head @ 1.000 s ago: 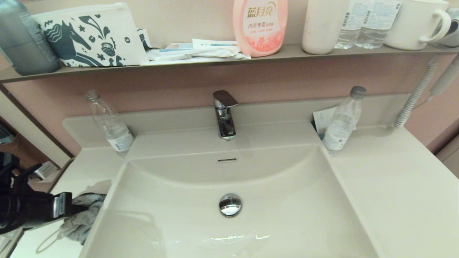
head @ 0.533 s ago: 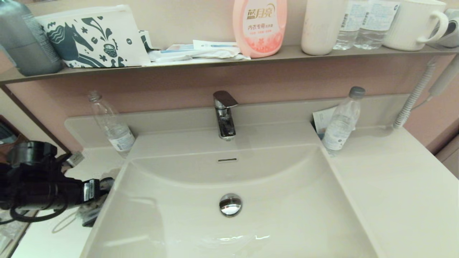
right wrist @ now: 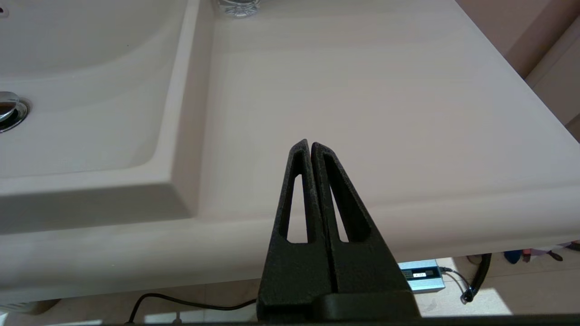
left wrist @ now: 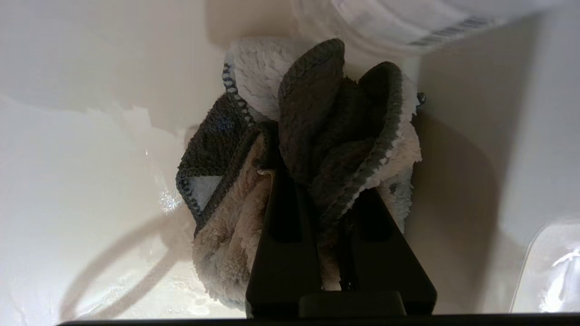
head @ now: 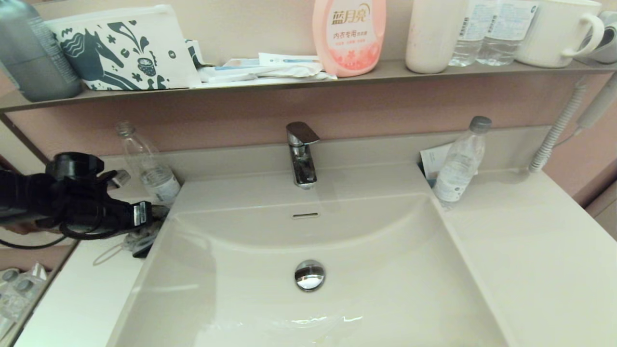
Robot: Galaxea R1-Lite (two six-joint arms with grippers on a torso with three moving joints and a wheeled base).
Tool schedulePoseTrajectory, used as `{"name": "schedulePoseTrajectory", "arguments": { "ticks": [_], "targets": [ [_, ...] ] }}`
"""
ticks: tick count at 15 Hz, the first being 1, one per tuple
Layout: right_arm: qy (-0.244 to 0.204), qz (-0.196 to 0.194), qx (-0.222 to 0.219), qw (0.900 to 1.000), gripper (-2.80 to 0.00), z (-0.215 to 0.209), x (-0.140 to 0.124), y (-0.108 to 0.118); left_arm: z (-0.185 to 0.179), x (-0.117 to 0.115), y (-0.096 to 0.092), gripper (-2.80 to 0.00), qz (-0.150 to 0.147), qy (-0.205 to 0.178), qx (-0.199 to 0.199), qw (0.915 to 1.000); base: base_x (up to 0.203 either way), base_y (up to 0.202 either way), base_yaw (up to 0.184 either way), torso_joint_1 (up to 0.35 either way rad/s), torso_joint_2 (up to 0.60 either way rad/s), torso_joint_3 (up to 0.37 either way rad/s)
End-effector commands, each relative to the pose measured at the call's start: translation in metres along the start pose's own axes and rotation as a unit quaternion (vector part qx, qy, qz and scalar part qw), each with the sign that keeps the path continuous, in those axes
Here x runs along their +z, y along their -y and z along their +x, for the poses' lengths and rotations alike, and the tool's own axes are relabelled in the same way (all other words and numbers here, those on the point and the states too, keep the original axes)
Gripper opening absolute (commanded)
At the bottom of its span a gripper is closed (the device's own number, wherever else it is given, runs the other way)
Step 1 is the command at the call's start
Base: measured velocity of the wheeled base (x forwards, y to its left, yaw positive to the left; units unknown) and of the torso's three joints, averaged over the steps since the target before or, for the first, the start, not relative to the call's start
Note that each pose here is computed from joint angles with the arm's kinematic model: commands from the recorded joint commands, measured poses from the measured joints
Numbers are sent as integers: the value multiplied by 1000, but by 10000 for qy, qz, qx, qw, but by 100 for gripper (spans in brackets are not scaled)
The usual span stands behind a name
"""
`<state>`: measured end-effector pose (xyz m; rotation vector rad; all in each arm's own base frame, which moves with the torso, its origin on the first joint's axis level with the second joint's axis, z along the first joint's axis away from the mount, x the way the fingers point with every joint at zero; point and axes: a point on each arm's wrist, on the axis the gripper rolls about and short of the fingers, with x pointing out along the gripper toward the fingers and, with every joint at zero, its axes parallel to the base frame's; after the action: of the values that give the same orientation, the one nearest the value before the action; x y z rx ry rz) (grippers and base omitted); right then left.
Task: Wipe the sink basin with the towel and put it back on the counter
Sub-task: Wipe the sink
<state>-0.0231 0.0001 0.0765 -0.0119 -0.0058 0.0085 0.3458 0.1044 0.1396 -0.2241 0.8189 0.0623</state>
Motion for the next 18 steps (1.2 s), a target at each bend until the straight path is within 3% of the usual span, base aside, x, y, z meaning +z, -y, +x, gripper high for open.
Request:
{"name": "schedulePoseTrajectory", "arguments": {
  "ticks": [1,3,5,9,12,15,18],
  "targets": [
    [-6,-2,4,10000,-280,0,0,0,-4,3,-5,-280,-69,-8,39,10000,0,0,0,0,0,0],
    [-6,-2,4,10000,-280,0,0,0,-25,-5,-10,-280,-199,-46,109,9997,0,0,0,0,0,0],
    [-6,-2,4,10000,-280,0,0,0,-44,-28,-14,-280,-366,-237,155,9989,0,0,0,0,0,0],
    [-6,-2,4,10000,-280,0,0,0,-97,-56,-22,-280,-594,-35,429,9973,0,0,0,0,0,0],
    [-6,-2,4,10000,-280,0,0,0,-143,-64,-9,-280,-532,196,605,9966,0,0,0,0,0,0],
    [-6,-2,4,10000,-280,0,0,0,-184,-76,5,-280,-494,324,1145,9917,0,0,0,0,0,0],
    [-6,-2,4,10000,-280,0,0,0,-215,-101,19,-280,-579,22,1563,9860,0,0,0,0,0,0]
  ]
}}
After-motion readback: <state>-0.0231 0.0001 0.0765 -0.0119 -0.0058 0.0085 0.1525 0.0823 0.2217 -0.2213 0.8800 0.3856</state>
